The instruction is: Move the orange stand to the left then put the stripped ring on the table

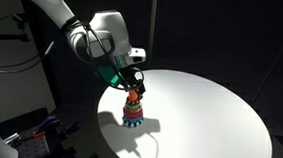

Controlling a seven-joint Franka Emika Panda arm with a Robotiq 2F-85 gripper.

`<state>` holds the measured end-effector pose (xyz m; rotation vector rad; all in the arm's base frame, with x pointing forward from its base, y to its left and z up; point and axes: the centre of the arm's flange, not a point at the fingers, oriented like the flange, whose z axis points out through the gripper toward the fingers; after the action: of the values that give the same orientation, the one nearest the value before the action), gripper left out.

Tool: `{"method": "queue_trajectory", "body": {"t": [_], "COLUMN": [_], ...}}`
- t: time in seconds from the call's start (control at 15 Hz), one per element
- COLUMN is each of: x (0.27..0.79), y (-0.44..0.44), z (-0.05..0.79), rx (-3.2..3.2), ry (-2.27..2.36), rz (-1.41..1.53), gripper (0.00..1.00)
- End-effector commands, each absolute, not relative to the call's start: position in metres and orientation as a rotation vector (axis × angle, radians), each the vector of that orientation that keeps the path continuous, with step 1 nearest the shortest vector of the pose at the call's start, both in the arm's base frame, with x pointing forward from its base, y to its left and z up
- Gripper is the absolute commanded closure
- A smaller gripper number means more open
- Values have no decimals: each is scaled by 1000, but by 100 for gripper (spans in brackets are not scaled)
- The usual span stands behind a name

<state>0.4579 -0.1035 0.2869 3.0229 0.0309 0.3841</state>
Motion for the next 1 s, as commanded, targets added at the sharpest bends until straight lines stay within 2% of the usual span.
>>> {"method": "queue_trajectory", "body": {"t": [0.0, 0.93], "x": [448, 443], "y": [-109, -113], "z": [285, 272], "rx": [3002, 2998], "ry": [17, -7], "rz": [428, 478], "gripper": [0, 0]}}
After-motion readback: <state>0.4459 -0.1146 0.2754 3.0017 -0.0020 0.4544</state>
